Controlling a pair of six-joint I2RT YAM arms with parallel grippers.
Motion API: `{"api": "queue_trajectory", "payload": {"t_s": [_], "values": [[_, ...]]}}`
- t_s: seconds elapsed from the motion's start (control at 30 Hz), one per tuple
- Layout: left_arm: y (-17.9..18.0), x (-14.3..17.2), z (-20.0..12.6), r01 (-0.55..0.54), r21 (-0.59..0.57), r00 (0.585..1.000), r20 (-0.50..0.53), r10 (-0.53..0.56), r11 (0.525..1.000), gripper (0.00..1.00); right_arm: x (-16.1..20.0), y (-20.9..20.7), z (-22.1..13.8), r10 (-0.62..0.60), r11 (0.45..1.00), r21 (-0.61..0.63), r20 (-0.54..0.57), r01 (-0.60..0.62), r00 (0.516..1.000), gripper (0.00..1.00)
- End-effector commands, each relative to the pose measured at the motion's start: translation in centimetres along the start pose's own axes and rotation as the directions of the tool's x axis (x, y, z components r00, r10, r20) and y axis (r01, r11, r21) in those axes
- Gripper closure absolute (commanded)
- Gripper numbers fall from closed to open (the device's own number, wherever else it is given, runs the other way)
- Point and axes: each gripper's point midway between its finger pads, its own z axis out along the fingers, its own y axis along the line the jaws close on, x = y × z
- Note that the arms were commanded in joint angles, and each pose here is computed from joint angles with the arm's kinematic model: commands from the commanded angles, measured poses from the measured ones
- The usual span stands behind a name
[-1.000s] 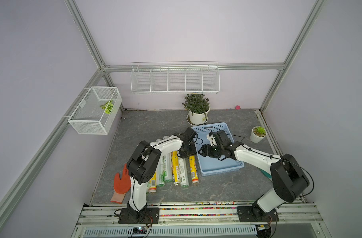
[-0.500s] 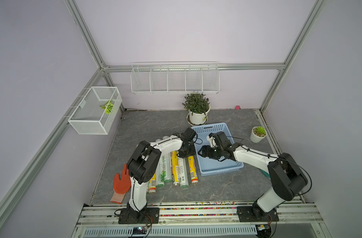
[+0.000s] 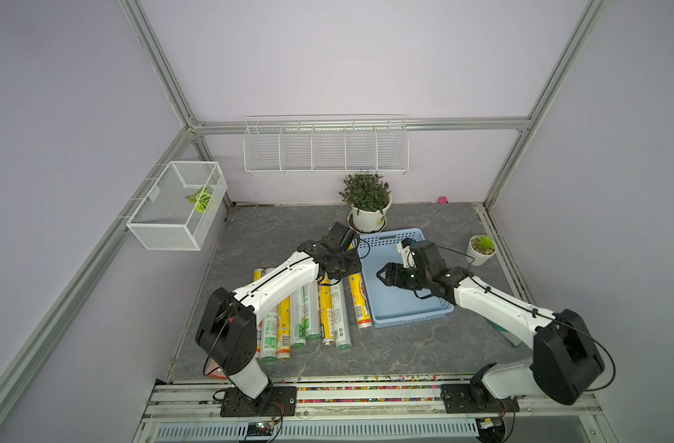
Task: Put the plastic wrap into the basket
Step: Pick up the plastic wrap from the center of the board, then place the plastic wrap in the basket.
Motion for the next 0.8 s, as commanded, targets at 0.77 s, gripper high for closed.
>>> {"api": "queue_trajectory", "payload": {"t_s": [0.77], "values": [[-13.4, 0.1, 11.0, 0.059, 0.395, 0.976, -0.215, 0.030, 0.917, 0.94, -1.4, -15.5, -4.2, 0.315, 0.941, 0.111, 0.044, -0.318, 0.948, 0.26]]}}
